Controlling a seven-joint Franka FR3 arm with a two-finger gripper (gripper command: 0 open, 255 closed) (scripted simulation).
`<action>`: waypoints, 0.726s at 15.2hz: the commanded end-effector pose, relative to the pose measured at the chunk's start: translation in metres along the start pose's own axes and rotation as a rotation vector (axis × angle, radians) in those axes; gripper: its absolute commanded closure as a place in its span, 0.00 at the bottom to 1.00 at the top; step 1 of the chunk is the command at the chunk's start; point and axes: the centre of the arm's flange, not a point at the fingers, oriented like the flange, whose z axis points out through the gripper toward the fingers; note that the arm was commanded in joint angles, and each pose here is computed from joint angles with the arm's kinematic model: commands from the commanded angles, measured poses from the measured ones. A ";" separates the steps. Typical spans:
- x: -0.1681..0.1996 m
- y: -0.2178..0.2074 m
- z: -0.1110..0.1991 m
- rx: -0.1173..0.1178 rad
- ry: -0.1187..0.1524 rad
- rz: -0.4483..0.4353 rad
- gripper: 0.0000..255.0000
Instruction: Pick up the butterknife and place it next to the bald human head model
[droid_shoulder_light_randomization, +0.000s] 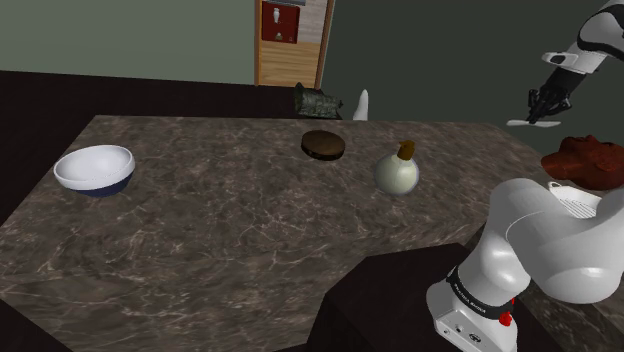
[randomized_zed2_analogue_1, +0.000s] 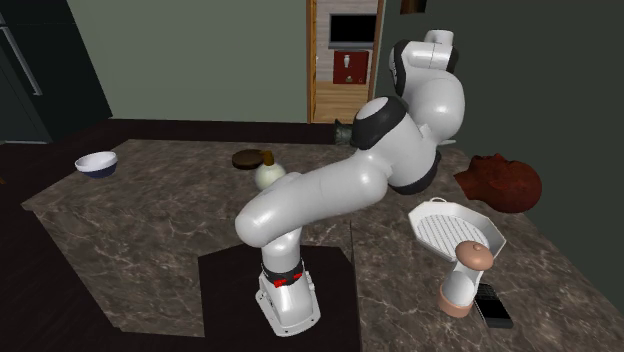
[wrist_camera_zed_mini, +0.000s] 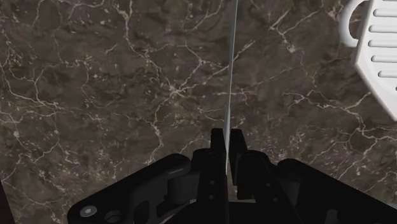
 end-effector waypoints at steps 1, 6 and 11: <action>-0.002 -0.001 0.011 0.000 0.000 0.000 1.00; -0.003 -0.001 0.038 0.000 0.000 0.000 1.00; -0.004 -0.001 0.064 0.000 0.000 0.000 1.00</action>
